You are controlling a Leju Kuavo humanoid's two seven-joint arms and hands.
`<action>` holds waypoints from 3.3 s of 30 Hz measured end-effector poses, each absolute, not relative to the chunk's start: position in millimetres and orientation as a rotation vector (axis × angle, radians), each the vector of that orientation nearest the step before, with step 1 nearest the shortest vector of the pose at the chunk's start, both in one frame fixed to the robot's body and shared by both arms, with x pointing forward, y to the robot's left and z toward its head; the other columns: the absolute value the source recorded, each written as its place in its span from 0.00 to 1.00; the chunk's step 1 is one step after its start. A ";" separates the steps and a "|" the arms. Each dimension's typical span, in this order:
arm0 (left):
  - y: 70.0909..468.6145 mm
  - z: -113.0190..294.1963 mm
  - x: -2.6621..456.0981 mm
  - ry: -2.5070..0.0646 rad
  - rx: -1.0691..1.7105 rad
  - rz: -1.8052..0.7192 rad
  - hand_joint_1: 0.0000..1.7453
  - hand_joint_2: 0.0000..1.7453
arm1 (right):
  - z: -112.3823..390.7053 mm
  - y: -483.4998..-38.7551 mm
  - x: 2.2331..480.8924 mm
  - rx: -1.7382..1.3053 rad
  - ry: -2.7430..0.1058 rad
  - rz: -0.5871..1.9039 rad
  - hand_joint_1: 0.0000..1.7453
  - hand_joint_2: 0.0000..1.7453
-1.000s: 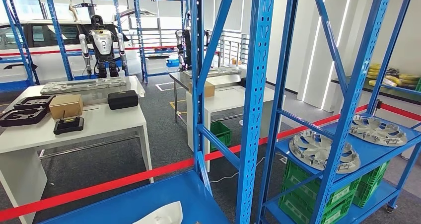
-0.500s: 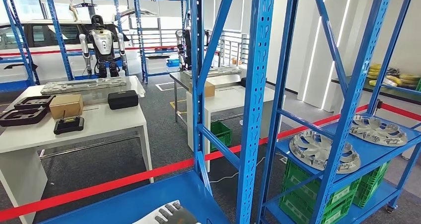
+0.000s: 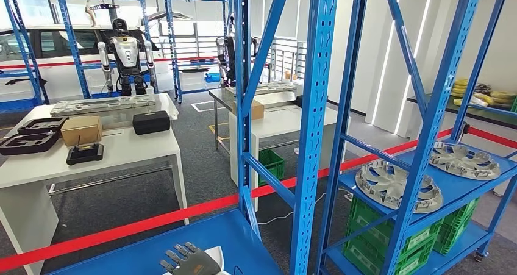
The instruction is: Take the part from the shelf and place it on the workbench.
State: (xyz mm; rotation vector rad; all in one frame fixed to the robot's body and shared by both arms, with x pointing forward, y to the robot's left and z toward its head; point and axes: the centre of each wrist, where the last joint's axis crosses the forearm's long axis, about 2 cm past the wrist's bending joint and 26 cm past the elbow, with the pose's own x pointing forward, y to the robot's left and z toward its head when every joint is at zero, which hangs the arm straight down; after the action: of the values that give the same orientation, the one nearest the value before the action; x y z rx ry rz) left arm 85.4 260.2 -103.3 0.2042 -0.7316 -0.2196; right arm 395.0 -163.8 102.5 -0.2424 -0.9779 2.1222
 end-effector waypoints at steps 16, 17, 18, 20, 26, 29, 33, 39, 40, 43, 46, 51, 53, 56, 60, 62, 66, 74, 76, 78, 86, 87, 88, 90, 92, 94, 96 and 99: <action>262.6 -104.8 77.9 -0.727 0.203 -0.226 0.00 0.00 | 80.8 -164.2 377.5 -0.248 -1.018 2.083 0.00 1.00; 262.6 -105.0 76.8 -0.724 0.202 -0.226 0.00 0.00 | 77.7 -164.3 374.8 -0.250 -1.019 2.077 0.00 1.00; 262.5 -105.3 75.7 -0.722 0.200 -0.228 0.00 0.00 | 74.8 -164.4 372.3 -0.256 -1.020 2.074 0.00 1.00; 262.4 -105.6 73.8 -0.716 0.197 -0.233 0.00 0.00 | 69.6 -164.4 367.5 -0.281 -1.021 2.078 0.00 1.00; 260.7 -105.6 73.4 -0.711 0.176 -0.249 0.00 0.00 | 60.7 -164.3 358.9 -0.397 -1.071 2.118 0.00 1.00; 259.0 -105.4 74.9 -0.711 0.159 -0.257 0.00 0.00 | 59.3 -163.7 357.1 -0.438 -1.096 2.155 0.00 1.00; 256.7 -104.7 77.9 -0.711 0.143 -0.270 0.00 0.00 | 57.9 -159.3 354.1 -0.466 -1.104 2.217 0.00 1.00; 253.4 -104.3 78.9 -0.703 0.142 -0.275 0.00 0.00 | 56.0 -156.9 351.4 -0.481 -1.091 2.269 0.00 1.00; 253.1 -104.3 78.8 -0.701 0.143 -0.275 0.00 0.00 | 55.8 -156.7 351.0 -0.489 -1.091 2.279 0.00 1.00; 252.1 -104.3 78.0 -0.698 0.145 -0.275 0.00 0.00 | 54.6 -155.9 349.4 -0.514 -1.090 2.310 0.00 1.00; 251.4 -104.6 76.4 -0.695 0.144 -0.275 0.00 0.00 | 52.7 -155.3 347.2 -0.523 -1.088 2.334 0.00 1.00; 250.4 -104.8 74.4 -0.691 0.142 -0.277 0.00 0.00 | 48.2 -157.0 343.2 -0.522 -1.086 2.352 0.00 1.00; 250.0 -104.8 74.4 -0.689 0.141 -0.281 0.00 0.00 | 46.5 -157.3 341.5 -0.524 -1.083 2.368 0.00 1.00; 249.3 -104.7 74.6 -0.688 0.138 -0.286 0.00 0.00 | 44.9 -157.4 339.9 -0.525 -1.067 2.395 0.00 1.00; 248.1 -104.6 74.8 -0.687 0.131 -0.290 0.00 0.00 | 42.4 -157.6 337.5 -0.509 -1.035 2.429 0.00 1.00; 247.8 -104.6 74.8 -0.686 0.126 -0.290 0.00 0.00 | 41.5 -157.7 336.6 -0.500 -1.020 2.446 0.00 1.00; 247.7 -104.6 74.8 -0.686 0.122 -0.291 0.00 0.00 | 39.2 -157.5 334.2 -0.475 -0.994 2.469 0.00 1.00; 247.2 -104.6 74.6 -0.678 0.122 -0.292 0.00 0.00 | 33.5 -159.1 328.9 -0.348 -0.929 2.396 0.00 1.00; 246.8 -104.7 74.1 -0.676 0.121 -0.293 0.00 0.00 | 32.7 -160.2 328.4 -0.330 -0.915 2.379 0.00 1.00; 246.5 -104.7 73.8 -0.675 0.120 -0.293 0.00 0.00 | 31.6 -162.0 327.8 -0.315 -0.908 2.355 0.00 1.00; 246.2 -104.6 74.0 -0.672 0.122 -0.300 0.00 0.00 | 25.5 -174.1 325.3 -0.283 -0.864 2.275 0.00 1.00; 246.2 -104.6 74.0 -0.672 0.122 -0.300 0.00 0.00 | 25.2 -174.7 325.2 -0.283 -0.863 2.273 0.00 1.00; 246.2 -104.6 74.0 -0.673 0.122 -0.300 0.00 0.00 | 25.2 -174.8 325.2 -0.283 -0.863 2.272 0.00 1.00; 246.2 -104.6 74.0 -0.673 0.122 -0.301 0.00 0.00 | 24.6 -176.0 324.9 -0.282 -0.861 2.269 0.00 1.00; 246.3 -104.6 74.0 -0.676 0.124 -0.304 0.00 0.00 | 22.1 -180.7 323.6 -0.279 -0.850 2.255 0.00 1.00; 246.3 -104.6 74.1 -0.680 0.128 -0.309 0.00 0.00 | 19.0 -187.3 322.0 -0.274 -0.828 2.234 0.33 1.00; 246.3 -104.5 74.3 -0.685 0.130 -0.315 0.00 0.00 | 16.8 -192.5 321.0 -0.268 -0.805 2.218 0.79 1.00; 246.2 -104.4 74.8 -0.693 0.133 -0.323 0.00 0.00 | 14.5 -198.7 320.0 -0.259 -0.780 2.199 0.93 1.00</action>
State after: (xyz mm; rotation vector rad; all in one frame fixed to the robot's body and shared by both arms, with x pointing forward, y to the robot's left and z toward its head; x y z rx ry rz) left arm 74.8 246.2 -104.4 0.1326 -0.6932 -0.3233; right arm 320.0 -198.7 14.5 -0.2588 -0.7804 2.1985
